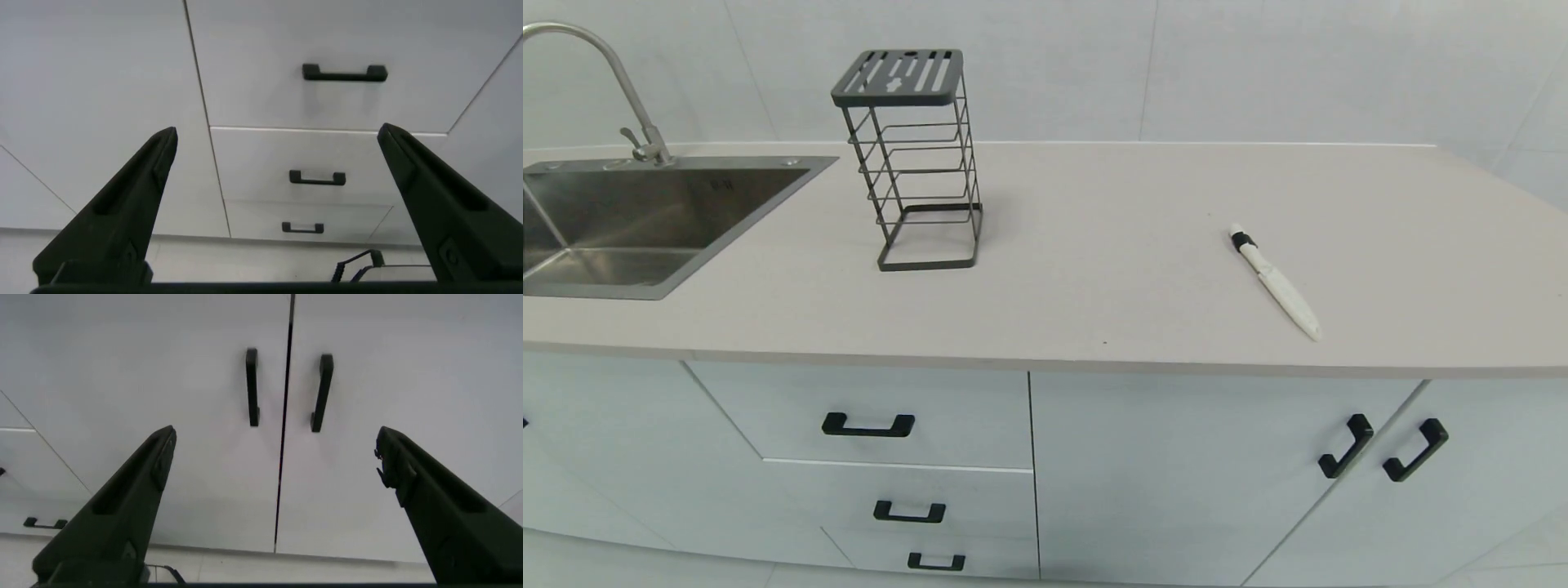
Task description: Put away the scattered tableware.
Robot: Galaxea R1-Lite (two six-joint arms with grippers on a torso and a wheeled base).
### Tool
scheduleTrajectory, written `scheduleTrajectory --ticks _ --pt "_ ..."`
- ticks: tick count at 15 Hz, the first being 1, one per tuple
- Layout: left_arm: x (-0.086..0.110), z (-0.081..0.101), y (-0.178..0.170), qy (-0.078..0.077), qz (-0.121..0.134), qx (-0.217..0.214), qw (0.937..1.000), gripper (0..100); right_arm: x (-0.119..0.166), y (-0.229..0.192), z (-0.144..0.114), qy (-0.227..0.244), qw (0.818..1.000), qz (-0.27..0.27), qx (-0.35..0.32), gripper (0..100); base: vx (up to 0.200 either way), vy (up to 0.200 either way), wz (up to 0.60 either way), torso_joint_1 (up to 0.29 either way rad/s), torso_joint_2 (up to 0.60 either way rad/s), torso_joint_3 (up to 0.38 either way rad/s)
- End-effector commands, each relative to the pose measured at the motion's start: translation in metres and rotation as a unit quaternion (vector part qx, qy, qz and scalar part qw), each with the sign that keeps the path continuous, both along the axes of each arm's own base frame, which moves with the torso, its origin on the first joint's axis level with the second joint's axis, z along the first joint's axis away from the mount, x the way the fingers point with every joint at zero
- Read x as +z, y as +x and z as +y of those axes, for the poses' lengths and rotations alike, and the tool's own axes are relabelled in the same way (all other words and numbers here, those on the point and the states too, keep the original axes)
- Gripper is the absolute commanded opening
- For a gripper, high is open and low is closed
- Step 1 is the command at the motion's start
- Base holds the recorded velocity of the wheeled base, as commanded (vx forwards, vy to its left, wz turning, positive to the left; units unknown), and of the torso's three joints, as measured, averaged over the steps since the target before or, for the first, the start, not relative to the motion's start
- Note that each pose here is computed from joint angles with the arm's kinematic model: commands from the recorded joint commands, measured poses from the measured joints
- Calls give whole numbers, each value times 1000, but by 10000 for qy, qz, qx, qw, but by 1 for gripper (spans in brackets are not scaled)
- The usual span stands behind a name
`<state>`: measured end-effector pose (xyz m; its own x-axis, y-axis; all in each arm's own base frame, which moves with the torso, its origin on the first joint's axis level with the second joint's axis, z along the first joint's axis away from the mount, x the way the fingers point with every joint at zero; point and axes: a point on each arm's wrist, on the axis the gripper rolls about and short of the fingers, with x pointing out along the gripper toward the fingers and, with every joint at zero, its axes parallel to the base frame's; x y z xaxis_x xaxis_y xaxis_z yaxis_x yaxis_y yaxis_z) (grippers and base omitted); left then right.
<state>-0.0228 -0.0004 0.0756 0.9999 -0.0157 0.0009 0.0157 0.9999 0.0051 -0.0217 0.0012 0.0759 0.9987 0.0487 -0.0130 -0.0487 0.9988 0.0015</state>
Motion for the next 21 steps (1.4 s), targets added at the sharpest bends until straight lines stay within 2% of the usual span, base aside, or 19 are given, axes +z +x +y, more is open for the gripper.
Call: scheduleTrajectory --ticks 1,8,15,21 --pt "0 0 0 5 12 2 10000 100 0 0 0 3 10000 4 2 100 0 0 0 95 -500 -217" --pt "0 0 0 -3 12 2 10000 100 0 0 0 -4 10000 4 2 100 0 0 0 332 -496 -235" --pt "0 0 0 -3 12 2 10000 100 0 0 0 3 10000 4 2 100 0 0 0 69 -124 -61" --pt "0 0 0 -3 12 2 10000 100 0 0 0 3 10000 4 2 100 0 0 0 252 -487 -234"
